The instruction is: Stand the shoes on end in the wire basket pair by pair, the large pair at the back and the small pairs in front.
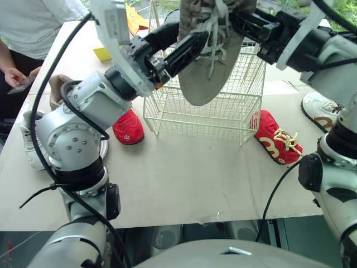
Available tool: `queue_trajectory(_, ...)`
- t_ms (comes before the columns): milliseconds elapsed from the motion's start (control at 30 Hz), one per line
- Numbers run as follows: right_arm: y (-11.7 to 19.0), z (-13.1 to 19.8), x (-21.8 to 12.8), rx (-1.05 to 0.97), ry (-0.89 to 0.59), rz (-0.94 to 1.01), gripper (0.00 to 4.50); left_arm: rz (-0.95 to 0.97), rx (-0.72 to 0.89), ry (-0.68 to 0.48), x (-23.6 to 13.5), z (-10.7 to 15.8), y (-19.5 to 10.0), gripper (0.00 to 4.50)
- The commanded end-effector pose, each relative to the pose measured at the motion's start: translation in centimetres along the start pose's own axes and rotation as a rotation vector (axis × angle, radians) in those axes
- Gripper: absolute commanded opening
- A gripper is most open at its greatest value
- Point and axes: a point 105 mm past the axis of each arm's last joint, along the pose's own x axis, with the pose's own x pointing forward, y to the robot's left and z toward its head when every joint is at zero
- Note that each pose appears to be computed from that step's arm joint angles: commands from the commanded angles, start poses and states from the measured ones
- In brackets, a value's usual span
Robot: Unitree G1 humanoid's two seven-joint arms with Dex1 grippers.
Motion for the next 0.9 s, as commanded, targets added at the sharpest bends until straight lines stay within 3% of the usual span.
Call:
queue_trajectory(33,-0.2,5.3,-0.9,-0.121,-0.219,0.022,0.26,-0.034,0.021,0.023,-0.1,-0.7,-1.7,3.72)
queue_trajectory(167,-1.6,6.8,-1.1,-0.211,-0.255,0.004,0.26,0.038,0.088,0.022,-0.7,-0.5,-0.8,3.72)
queue_trajectory(267,-2.7,8.2,-0.9,-0.303,-0.31,-0.025,0.26,-0.017,0.095,0.006,-0.8,0.1,-1.8,3.72)
queue_trajectory(367,-3.2,8.9,-0.6,-0.39,-0.353,-0.035,0.26,-0.025,0.106,0.012,-0.9,0.0,-2.5,4.48)
queue_trajectory(433,-3.5,8.9,-0.3,-0.432,-0.365,-0.042,0.26,0.002,0.12,0.004,-1.0,0.2,-2.4,4.5)
queue_trajectory(767,-4.8,5.7,-0.1,-0.621,-0.308,-0.053,0.24,0.041,0.137,-0.007,-1.7,0.9,-1.8,4.5)
queue_trajectory(900,-5.2,2.8,-0.5,-0.638,-0.268,-0.052,0.24,0.026,0.132,-0.004,-1.6,0.9,-2.0,4.5)
